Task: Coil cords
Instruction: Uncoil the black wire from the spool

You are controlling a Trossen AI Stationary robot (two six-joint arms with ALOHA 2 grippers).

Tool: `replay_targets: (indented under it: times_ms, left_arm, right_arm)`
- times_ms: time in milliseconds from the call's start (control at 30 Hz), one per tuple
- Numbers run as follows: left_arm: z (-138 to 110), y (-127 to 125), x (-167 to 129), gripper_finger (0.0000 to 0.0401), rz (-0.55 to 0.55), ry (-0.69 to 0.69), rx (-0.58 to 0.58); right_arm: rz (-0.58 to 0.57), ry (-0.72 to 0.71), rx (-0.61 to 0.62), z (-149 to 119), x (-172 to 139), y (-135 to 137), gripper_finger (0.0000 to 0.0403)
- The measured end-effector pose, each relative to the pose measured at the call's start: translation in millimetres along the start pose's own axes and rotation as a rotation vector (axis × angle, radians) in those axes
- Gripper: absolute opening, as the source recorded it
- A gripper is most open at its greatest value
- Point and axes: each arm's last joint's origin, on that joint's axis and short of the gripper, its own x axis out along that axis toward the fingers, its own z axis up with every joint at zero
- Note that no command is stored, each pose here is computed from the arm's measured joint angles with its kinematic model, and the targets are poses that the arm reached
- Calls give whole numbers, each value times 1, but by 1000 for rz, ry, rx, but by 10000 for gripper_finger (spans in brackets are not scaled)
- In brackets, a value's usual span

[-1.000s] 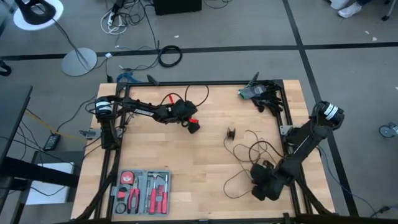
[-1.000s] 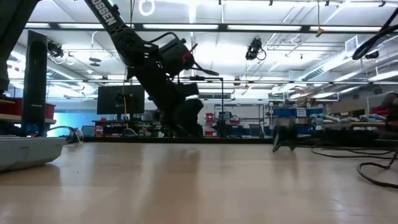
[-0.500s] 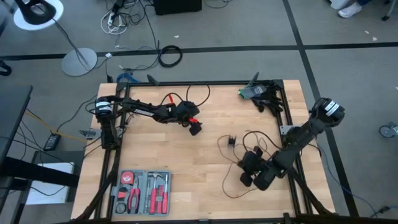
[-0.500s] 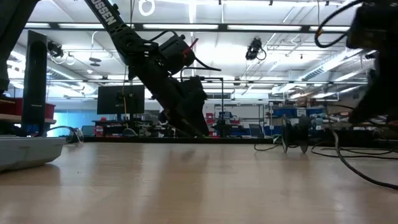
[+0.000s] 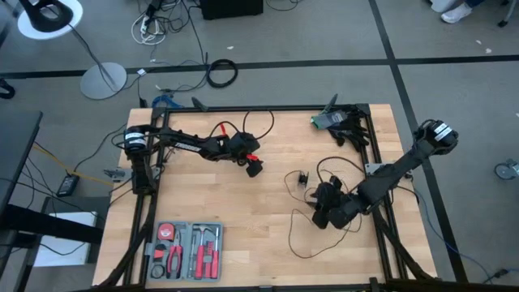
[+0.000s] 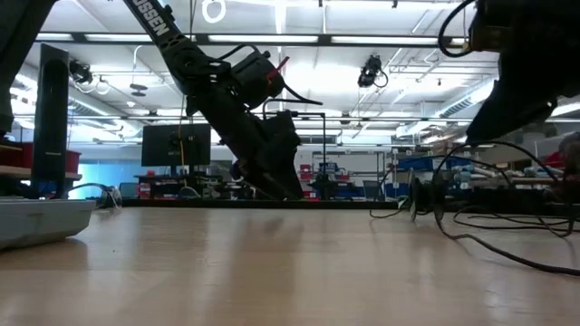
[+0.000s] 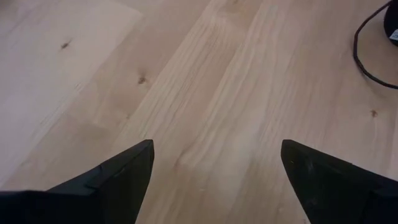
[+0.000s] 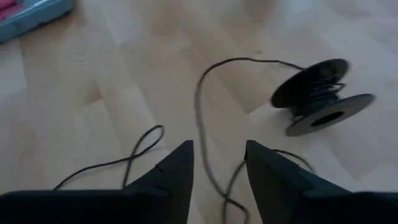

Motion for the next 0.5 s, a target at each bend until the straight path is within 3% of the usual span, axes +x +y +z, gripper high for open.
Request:
replay_targets:
  times_ms: [133, 333, 500]
  left_arm:
    - [0, 0, 0, 355, 0, 0, 0]
    - [0, 0, 0, 355, -1, -2, 0]
    - [0, 0, 0, 355, -2, -2, 0]
  right_arm:
    - [-39, 4, 42, 7, -3, -10, 157]
    - [-191, 7, 350, 15, 23, -26, 149]
    - [-275, 3, 476, 17, 46, -33, 143]
